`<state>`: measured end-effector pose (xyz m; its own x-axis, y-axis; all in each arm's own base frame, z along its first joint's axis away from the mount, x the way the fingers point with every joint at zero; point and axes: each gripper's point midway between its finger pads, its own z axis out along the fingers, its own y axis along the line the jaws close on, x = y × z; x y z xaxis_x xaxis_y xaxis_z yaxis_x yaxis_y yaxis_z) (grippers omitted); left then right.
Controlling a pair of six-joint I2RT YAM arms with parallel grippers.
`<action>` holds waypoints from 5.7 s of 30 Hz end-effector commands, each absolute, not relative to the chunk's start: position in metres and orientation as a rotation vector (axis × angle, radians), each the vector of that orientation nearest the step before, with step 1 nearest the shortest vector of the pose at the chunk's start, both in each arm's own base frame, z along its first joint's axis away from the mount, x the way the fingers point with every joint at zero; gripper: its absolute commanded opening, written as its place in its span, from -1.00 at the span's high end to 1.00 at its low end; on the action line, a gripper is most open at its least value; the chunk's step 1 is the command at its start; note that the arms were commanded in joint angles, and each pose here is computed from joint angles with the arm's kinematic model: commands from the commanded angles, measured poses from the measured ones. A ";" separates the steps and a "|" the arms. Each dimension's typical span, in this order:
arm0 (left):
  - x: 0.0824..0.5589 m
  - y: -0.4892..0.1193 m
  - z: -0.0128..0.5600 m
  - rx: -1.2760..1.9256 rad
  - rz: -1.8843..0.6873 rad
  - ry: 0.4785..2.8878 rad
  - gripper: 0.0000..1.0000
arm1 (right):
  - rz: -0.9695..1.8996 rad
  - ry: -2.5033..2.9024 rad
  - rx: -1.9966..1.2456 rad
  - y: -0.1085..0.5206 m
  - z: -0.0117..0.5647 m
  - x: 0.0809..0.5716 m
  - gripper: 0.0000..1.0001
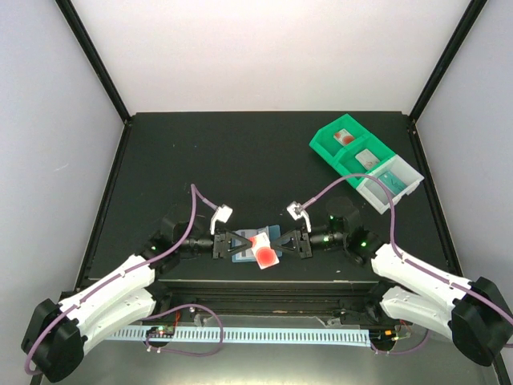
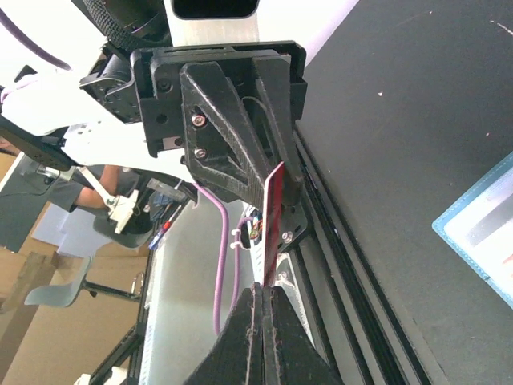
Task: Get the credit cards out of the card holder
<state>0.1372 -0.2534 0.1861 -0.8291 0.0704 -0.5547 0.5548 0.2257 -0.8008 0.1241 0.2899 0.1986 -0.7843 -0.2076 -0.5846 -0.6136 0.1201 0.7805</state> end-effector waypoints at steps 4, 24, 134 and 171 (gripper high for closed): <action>0.130 -0.258 0.209 0.626 -1.738 2.014 0.97 | 1.734 2.042 -0.793 0.288 0.208 0.122 0.98; 0.181 -0.233 0.184 0.354 -1.290 2.213 0.97 | 0.576 2.227 0.084 0.171 0.203 0.257 0.15; 0.192 -0.231 0.199 0.109 -1.410 2.138 0.97 | 0.386 2.574 0.495 0.109 0.061 0.361 -0.10; 0.209 -0.221 0.261 -0.192 -1.711 1.743 0.97 | 1.715 2.051 -0.026 0.317 0.252 0.194 -0.45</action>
<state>0.2088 -0.2266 0.2422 -0.7900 -0.4987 -0.3568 0.3088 0.1792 -0.9341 0.1896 0.3056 0.2308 -0.9002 0.2316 -0.3688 -0.3022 0.2775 0.9119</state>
